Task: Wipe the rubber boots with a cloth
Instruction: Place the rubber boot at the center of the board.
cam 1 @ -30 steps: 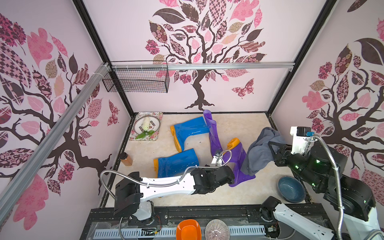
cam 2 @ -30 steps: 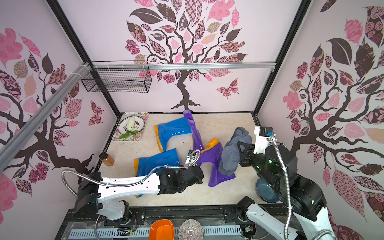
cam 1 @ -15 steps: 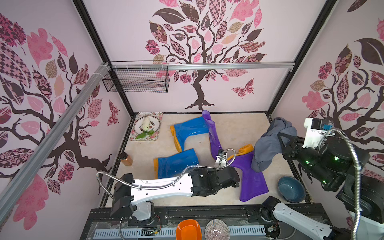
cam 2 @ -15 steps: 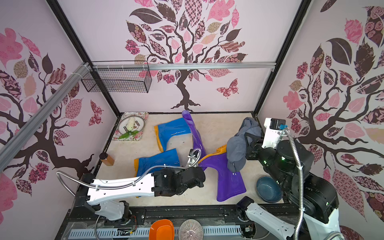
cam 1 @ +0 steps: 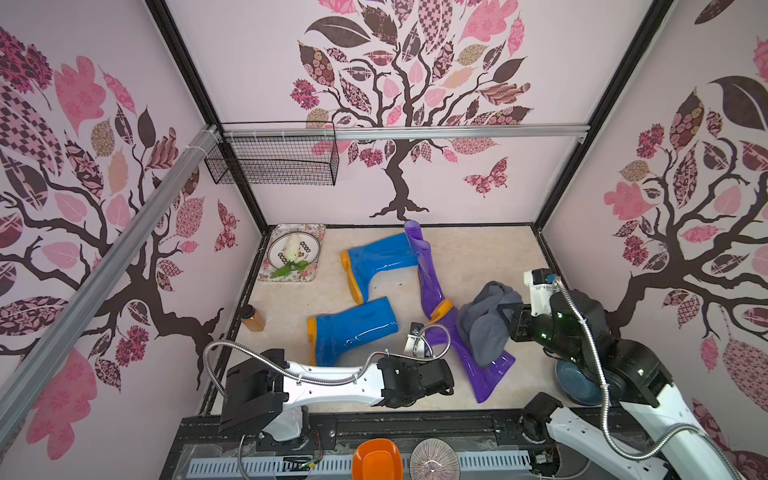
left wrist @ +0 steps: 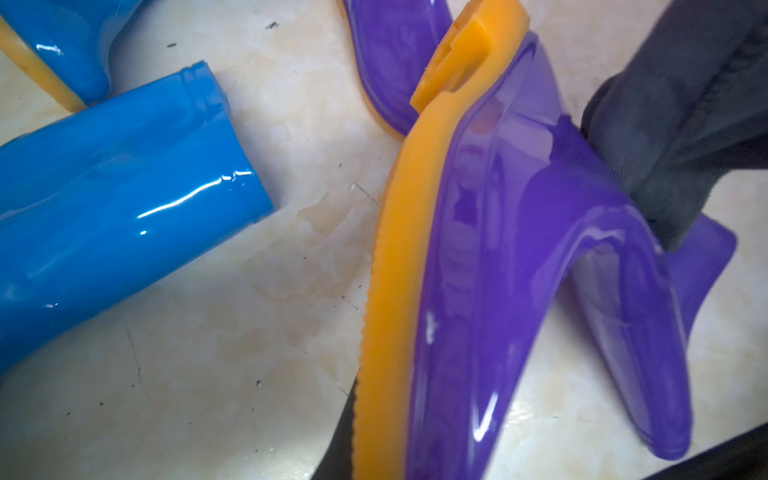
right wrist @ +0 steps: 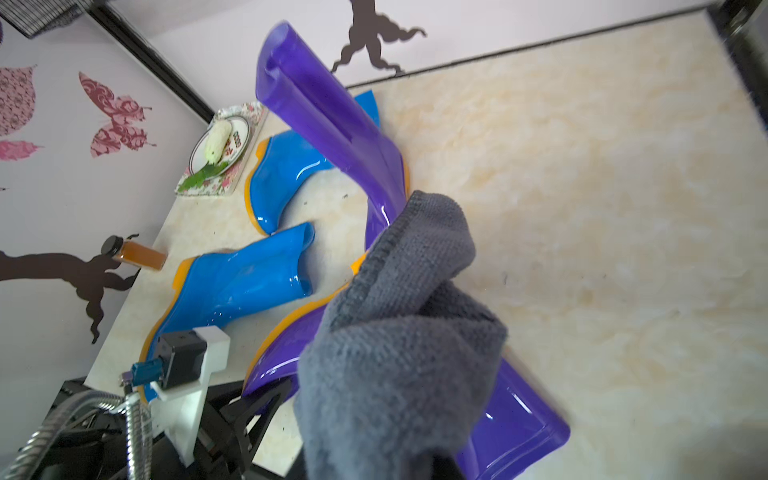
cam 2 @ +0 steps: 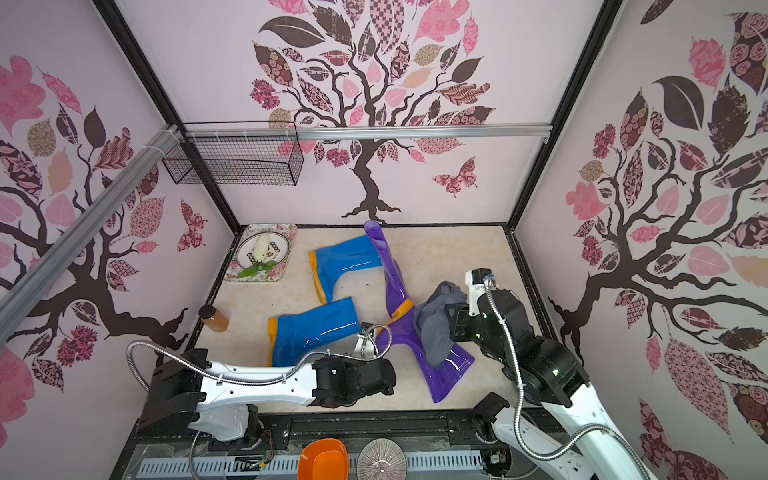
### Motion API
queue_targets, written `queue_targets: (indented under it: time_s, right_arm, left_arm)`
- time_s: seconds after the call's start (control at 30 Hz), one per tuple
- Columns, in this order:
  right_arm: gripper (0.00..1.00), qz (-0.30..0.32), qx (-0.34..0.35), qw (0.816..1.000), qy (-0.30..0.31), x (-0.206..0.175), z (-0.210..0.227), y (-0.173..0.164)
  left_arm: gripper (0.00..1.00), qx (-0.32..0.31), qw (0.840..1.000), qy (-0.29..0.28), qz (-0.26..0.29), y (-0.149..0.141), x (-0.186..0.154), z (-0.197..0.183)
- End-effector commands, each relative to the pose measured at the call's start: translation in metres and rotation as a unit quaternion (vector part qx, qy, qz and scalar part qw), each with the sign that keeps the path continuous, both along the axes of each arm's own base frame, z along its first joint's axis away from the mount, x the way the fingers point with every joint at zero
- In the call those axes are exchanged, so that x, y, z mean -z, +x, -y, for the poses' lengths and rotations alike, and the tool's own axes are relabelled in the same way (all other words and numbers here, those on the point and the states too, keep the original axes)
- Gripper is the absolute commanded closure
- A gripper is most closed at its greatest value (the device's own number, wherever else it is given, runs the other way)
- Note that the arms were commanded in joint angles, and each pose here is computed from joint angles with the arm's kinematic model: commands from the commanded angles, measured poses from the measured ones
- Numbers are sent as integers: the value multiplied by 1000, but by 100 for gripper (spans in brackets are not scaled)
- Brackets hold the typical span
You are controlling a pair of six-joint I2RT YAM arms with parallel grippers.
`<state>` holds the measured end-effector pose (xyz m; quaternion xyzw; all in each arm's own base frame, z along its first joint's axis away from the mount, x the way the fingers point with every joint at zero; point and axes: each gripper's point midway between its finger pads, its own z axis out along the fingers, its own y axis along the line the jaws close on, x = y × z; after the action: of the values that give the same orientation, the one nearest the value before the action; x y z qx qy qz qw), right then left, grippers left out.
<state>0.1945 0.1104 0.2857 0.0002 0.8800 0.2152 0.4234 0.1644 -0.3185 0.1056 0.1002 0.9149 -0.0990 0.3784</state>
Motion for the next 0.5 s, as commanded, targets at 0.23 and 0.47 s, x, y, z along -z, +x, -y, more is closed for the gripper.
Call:
queue_targets:
  time_s: [0.23,0.47]
  right_arm:
    - [100,-41,-12,998,48,50,-24,8]
    - [100,-4,14,1000,5,17,-8,17]
  left_arm:
    - [100,68,998,6,11,-12,26,2]
    - [100,100,994,29,24,-15,18,-12]
